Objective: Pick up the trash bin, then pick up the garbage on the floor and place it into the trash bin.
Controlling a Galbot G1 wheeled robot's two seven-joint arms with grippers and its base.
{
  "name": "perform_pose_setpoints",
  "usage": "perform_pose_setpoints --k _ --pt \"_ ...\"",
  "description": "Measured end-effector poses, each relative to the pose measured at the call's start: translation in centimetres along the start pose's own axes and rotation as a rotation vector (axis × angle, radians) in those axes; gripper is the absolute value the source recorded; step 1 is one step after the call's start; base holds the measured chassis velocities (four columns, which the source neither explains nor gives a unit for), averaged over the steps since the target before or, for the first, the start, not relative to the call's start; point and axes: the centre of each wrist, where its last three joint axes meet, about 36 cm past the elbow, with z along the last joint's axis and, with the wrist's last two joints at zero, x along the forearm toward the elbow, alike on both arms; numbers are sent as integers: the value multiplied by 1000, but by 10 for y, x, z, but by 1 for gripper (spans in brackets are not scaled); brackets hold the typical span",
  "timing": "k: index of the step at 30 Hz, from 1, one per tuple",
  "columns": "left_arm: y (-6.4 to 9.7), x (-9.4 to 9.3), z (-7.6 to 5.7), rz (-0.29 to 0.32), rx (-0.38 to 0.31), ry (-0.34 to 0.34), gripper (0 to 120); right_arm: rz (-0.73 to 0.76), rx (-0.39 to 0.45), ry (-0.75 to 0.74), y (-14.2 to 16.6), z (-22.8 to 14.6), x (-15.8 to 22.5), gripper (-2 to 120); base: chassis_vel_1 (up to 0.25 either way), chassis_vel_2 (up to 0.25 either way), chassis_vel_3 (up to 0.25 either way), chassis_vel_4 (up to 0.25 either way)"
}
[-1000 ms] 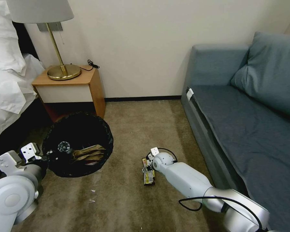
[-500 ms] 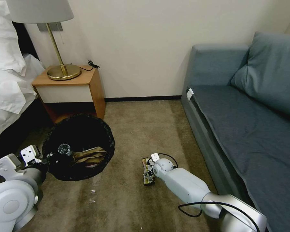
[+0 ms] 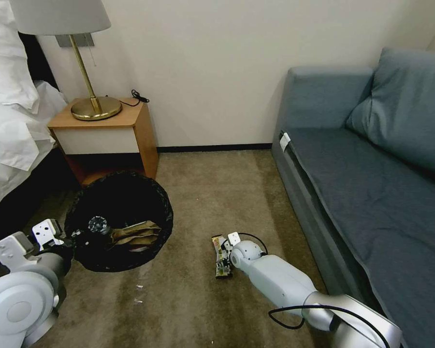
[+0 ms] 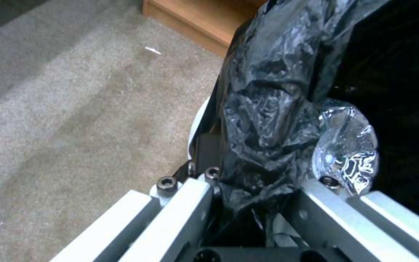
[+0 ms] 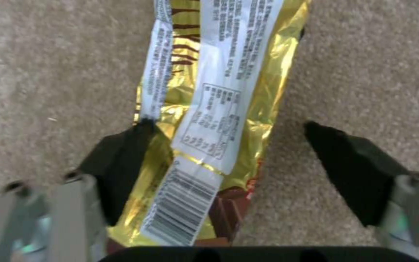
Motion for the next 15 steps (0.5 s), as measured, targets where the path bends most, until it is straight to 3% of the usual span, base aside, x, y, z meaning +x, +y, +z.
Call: perform_pose_setpoints --k 15 --pt "-2 1 -1 2 -2 -7 1 -38 -43 -64 -1 -9 4 25 0 0 0 0"
